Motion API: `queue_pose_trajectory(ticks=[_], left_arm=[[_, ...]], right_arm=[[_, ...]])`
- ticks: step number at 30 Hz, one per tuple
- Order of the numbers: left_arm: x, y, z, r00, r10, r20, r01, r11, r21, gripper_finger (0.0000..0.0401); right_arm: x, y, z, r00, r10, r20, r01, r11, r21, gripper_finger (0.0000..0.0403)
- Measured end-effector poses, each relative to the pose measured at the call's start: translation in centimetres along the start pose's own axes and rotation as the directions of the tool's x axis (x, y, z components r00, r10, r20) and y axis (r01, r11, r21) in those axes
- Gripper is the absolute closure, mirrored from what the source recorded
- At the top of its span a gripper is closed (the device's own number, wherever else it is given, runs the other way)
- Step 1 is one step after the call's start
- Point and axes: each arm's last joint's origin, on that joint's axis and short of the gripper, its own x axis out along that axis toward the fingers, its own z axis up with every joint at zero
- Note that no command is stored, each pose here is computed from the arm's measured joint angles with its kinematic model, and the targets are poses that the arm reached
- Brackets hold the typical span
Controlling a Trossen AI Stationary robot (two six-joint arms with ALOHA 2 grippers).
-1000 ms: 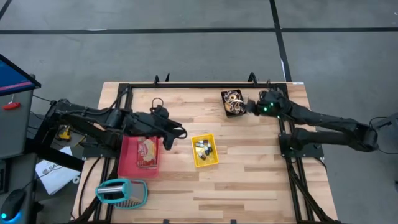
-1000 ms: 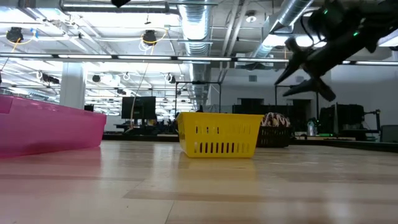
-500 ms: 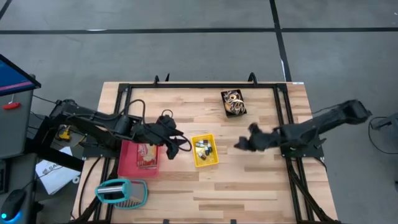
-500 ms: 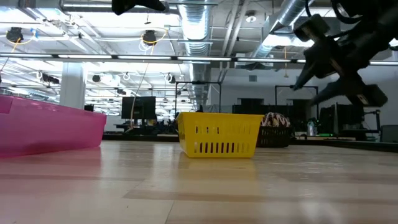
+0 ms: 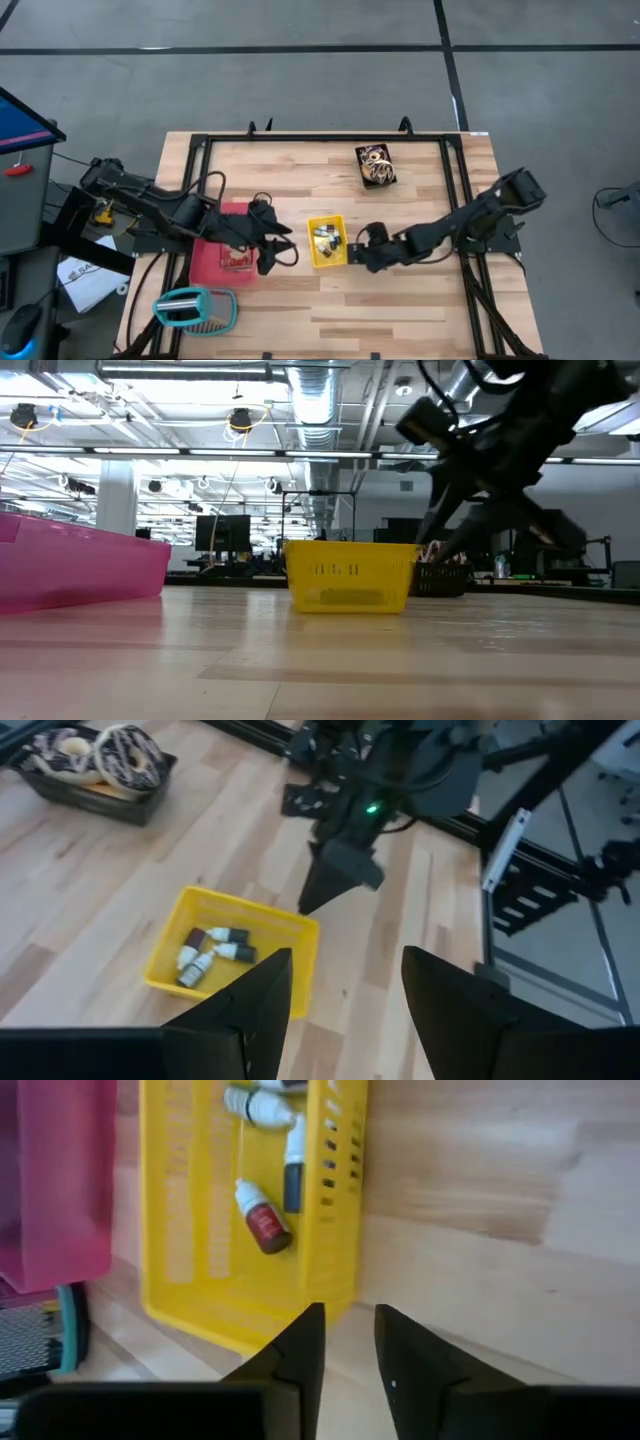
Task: Pick & Place Food Item
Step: Adjust the yellow bin
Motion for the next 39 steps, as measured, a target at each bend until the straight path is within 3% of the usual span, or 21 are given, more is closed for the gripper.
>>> queue_pose_trajectory(ticks=[6, 12, 19, 22, 32, 39], left_arm=[[-0.7, -1.3, -1.0, 0.999, -0.038, -0.009, 0.038, 0.999, 0.028, 0.0215], [-1.3, -2.2, -1.7, 0.998, -0.054, -0.009, 0.054, 0.998, 0.042, 0.0215], [-1.5, -2.4, -1.9, 0.999, -0.050, -0.006, 0.051, 0.996, 0.071, 0.0215], [-1.5, -2.4, -1.9, 0.999, -0.047, -0.004, 0.047, 0.996, 0.074, 0.0215], [-1.5, -2.4, -1.8, 0.999, -0.048, 0.002, 0.048, 0.994, 0.096, 0.0215], [-1.5, -2.4, -1.8, 0.999, -0.046, 0.008, 0.045, 0.995, 0.093, 0.0215]], right_arm=[[1.6, 1.2, -0.9, 1.000, -0.020, -0.010, 0.020, 1.000, -0.011, 0.0331], [1.4, 2.8, -1.6, 1.000, 0.026, -0.006, -0.026, 1.000, -0.009, 0.0331], [1.1, 2.2, -1.5, 0.998, -0.046, 0.036, 0.046, 0.999, 0.005, 0.0331], [0.9, 2.3, -1.3, 0.996, -0.034, 0.086, 0.031, 0.999, 0.037, 0.0331], [1.8, 1.6, 1.8, 0.972, -0.149, 0.183, 0.138, 0.988, 0.073, 0.0331], [2.8, 2.1, 4.9, 0.965, -0.143, 0.220, 0.136, 0.990, 0.047, 0.0331]])
